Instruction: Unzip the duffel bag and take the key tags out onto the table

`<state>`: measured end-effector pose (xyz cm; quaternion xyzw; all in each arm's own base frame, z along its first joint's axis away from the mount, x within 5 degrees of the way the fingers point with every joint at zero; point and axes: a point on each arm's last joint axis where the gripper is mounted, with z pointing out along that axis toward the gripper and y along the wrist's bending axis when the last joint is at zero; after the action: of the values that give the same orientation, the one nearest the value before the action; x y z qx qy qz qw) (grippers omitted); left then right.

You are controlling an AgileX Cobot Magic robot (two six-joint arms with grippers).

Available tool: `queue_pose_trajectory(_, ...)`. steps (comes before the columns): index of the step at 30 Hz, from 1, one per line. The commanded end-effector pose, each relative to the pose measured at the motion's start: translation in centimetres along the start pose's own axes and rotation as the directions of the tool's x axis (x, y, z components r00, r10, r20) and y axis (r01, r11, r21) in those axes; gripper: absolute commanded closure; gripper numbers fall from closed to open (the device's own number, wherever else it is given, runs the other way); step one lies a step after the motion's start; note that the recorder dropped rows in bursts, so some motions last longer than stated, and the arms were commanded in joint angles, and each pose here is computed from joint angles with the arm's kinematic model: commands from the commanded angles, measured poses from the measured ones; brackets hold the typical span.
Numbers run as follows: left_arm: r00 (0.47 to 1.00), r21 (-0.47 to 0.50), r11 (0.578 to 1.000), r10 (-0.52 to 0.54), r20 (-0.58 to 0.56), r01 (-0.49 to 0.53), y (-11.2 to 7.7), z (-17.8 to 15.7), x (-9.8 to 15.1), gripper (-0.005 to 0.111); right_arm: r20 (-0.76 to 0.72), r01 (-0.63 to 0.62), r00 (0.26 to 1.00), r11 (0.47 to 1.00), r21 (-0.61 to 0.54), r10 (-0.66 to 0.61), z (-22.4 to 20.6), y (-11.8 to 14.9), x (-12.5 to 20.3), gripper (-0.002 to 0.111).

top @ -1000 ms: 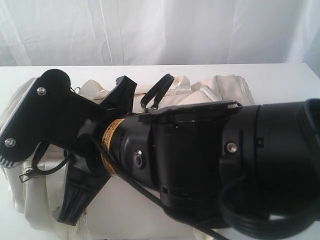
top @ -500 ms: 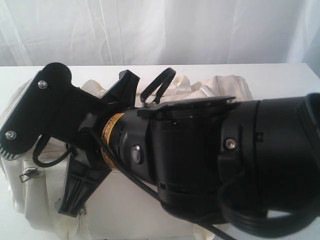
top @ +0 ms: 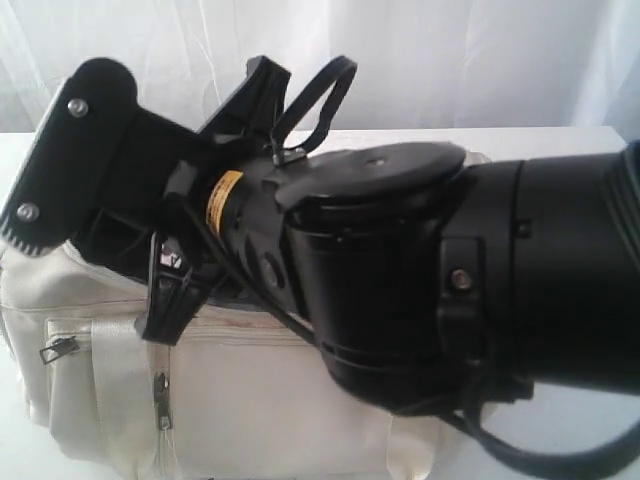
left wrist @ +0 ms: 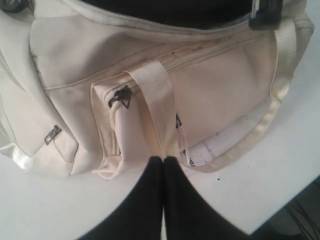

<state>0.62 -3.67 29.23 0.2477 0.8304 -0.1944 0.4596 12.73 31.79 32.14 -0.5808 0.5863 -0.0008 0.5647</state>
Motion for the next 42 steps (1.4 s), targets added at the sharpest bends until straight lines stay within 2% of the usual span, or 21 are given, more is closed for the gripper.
queue_pose_trajectory(1,1.0,0.011,1.0,0.001,-0.001,-0.001,-0.1,0.0,0.2,0.107,0.036,-0.133,0.991,0.982,0.132,0.13,1.0,-3.1,1.0,0.108)
queue_pose_trajectory(7,1.0,0.011,1.0,0.001,-0.001,-0.001,-0.1,0.0,0.2,0.107,0.076,-0.328,0.945,0.925,0.19,0.319,3.9,-6.6,3.2,0.108)
queue_pose_trajectory(12,1.0,0.011,1.0,0.001,-0.001,-0.001,-0.1,0.0,0.2,0.107,0.069,-0.351,0.936,0.922,0.16,0.345,7.8,-8.5,3.9,0.108)
queue_pose_trajectory(18,1.0,0.011,1.0,0.001,-0.001,-0.001,-0.1,0.0,0.2,0.107,0.077,-0.404,0.914,0.882,0.243,0.397,15.2,-12.0,5.4,0.108)
queue_pose_trajectory(22,1.0,0.012,1.0,-0.001,-0.009,0.001,-0.1,0.2,0.3,0.107,0.134,-0.56,0.827,0.778,0.284,0.547,18.1,-13.8,6.7,0.108)
queue_pose_trajectory(25,0.999,0.013,1.0,-0.016,-0.035,0.016,0.2,1.0,1.0,0.107,0.184,-0.637,0.766,0.69,0.344,0.616,18.6,-14.9,7.1,0.108)
queue_pose_trajectory(29,1.0,0.01,1.0,-0.023,-0.021,0.023,0.3,1.2,1.0,0.107,0.312,-0.766,0.612,0.446,0.463,0.727,17.7,-16.3,8.2,0.108)
queue_pose_trajectory(30,1.0,0.01,1.0,-0.023,-0.021,0.023,0.3,1.2,1.0,0.107,0.321,-0.78,0.594,0.429,0.456,0.738,17.7,-16.5,8.4,0.108)
queue_pose_trajectory(34,1.0,0.01,1.0,-0.023,-0.021,0.023,0.3,1.2,1.0,0.107,0.301,-0.787,0.59,0.45,0.423,0.749,17.9,-17.2,9.2,0.108)
queue_pose_trajectory(36,1.0,0.01,1.0,-0.023,-0.021,0.023,0.3,1.2,1.0,0.107,0.257,-0.778,0.614,0.519,0.354,0.746,18.3,-17.2,9.4,0.108)
queue_pose_trajectory(39,1.0,0.01,1.0,-0.023,-0.021,0.023,0.3,1.2,1.0,0.107,0.184,-0.707,0.705,0.658,0.261,0.685,18.8,-17.1,9.7,0.104)
queue_pose_trajectory(41,1.0,0.01,1.0,-0.023,-0.021,0.023,0.3,1.2,1.0,0.107,0.167,-0.67,0.741,0.697,0.256,0.651,18.8,-17.2,9.9,0.094)
queue_pose_trajectory(42,1.0,0.01,1.0,-0.023,-0.021,0.023,0.3,1.2,1.0,0.107,0.166,-0.668,0.742,0.697,0.261,0.649,18.8,-17.3,10.0,0.088)
